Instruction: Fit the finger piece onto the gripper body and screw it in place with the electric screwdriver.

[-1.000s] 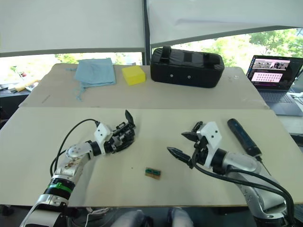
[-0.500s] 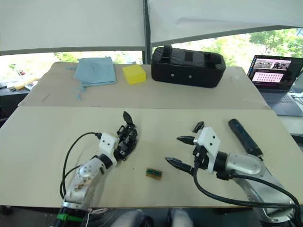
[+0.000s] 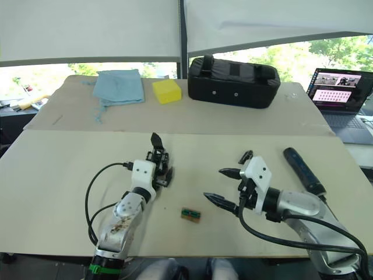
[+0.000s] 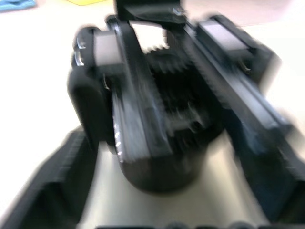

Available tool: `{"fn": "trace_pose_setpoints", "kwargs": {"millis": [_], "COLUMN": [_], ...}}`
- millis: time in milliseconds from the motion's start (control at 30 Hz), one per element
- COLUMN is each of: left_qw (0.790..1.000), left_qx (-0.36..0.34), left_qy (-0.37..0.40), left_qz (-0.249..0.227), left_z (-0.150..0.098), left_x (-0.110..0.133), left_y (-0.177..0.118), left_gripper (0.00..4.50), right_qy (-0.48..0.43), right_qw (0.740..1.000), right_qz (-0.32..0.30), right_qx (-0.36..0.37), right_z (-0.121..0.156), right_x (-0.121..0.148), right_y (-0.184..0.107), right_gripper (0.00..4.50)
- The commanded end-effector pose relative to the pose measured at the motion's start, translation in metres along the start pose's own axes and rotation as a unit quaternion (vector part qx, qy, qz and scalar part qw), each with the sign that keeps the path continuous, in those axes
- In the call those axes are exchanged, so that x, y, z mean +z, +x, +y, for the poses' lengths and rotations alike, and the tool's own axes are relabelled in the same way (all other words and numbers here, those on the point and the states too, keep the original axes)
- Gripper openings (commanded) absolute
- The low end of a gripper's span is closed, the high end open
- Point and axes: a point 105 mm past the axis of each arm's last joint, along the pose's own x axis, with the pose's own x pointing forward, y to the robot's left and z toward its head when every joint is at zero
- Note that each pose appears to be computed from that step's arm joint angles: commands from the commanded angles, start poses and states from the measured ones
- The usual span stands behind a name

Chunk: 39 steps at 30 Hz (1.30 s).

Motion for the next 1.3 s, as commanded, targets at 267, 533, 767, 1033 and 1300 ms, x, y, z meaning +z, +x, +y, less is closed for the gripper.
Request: {"fn": "trace_pose_setpoints", "kwargs": {"millis": [267,533,767,1033,1300], "left_qw": [0.969,0.952,0.941,0.917,0.932], "left_qx": [-0.233,-0.290,-0.324,-0.379,-0.347], "left_qy": [0.085,0.099,0.091,0.097,0.094], "left_qz": [0.011,0.000,-0.024,-0.079,-0.046], "left_z": [0.049,0.050,0.034,-0.012,-0.039], "left_x": [0.003,0.010,0.016,0.042,0.023], "left_y": [0.004,0.023,0.029,0.023,0.022], "left_gripper": [4.46,4.46,2.34,2.33,2.33], "right_qy": [-0.036,-0.038,-0.035,-0.037,-0.039], "right_qw": [0.999,0.999,0.999,0.999,0.999], "right_qz": [-0.020,-0.021,-0.016,-0.015,-0.017], "right_qx": [-0.005,-0.008,-0.016,-0.020,-0.024], "right_z": [-0.012,-0.008,-0.006,-0.003,-0.002], "right_x": [0.017,0.016,0.012,0.014,0.015], "right_y": [0.001,0.001,-0.001,-0.002,0.000], "right_gripper": [4.50,4.50,4.50,4.50,4.50]}}
